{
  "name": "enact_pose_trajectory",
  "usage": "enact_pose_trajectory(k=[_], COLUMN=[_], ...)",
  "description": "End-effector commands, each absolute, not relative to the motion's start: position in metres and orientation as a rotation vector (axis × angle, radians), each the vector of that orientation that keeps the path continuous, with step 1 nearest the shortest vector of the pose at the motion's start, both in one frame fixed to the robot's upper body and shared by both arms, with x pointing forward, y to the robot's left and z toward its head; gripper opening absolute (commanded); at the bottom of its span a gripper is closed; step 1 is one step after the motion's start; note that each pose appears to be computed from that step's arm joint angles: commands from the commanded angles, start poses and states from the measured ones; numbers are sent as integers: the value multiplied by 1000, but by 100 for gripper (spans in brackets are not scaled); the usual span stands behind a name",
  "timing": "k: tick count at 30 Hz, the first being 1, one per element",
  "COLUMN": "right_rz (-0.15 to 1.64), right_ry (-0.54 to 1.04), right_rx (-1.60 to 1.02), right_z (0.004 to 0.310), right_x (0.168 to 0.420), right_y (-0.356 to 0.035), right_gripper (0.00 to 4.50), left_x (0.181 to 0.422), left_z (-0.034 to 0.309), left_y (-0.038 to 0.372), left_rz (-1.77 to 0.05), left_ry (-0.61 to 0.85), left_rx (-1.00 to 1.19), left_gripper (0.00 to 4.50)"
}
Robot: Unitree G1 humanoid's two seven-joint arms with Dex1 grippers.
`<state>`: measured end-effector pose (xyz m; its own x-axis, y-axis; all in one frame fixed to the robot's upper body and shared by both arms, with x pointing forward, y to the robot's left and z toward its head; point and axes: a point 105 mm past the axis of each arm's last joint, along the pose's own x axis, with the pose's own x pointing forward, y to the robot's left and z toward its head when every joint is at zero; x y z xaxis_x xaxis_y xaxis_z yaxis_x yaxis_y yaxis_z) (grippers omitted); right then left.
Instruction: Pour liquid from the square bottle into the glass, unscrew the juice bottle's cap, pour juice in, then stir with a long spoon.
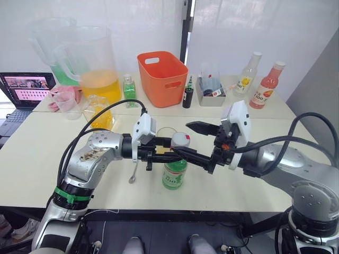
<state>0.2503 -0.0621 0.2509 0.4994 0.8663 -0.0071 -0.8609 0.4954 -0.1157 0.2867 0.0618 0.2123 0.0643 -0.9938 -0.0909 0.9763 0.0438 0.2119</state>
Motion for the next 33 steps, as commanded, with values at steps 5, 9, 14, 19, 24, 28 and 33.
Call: enact_pose_trajectory(k=[5,9,14,19,24,28,33], right_rz=[994,982,1005,1145,1362,1525,1741], right_ry=[-63,-64,-66,-23,19,14,31], right_rx=[-95,-98,-99,-125,-189,-247,-346], right_z=[250,249,249,246,245,247,243], right_x=[247,247,246,239,246,255,261], right_y=[-61,-61,-58,-49,-42,-39,-35], right_gripper=[423,306,173,173,173,173,173], left_x=[287,286,286,285,284,282,278], left_z=[219,219,219,218,218,218,216], left_y=[55,54,54,55,59,61,64], left_rz=[-1510,-1512,-1509,-1500,-1475,-1458,-1431], left_ry=[-113,-110,-111,-110,-114,-113,-105], left_rx=[256,265,266,269,280,281,282], left_gripper=[145,145,145,145,145,145,145])
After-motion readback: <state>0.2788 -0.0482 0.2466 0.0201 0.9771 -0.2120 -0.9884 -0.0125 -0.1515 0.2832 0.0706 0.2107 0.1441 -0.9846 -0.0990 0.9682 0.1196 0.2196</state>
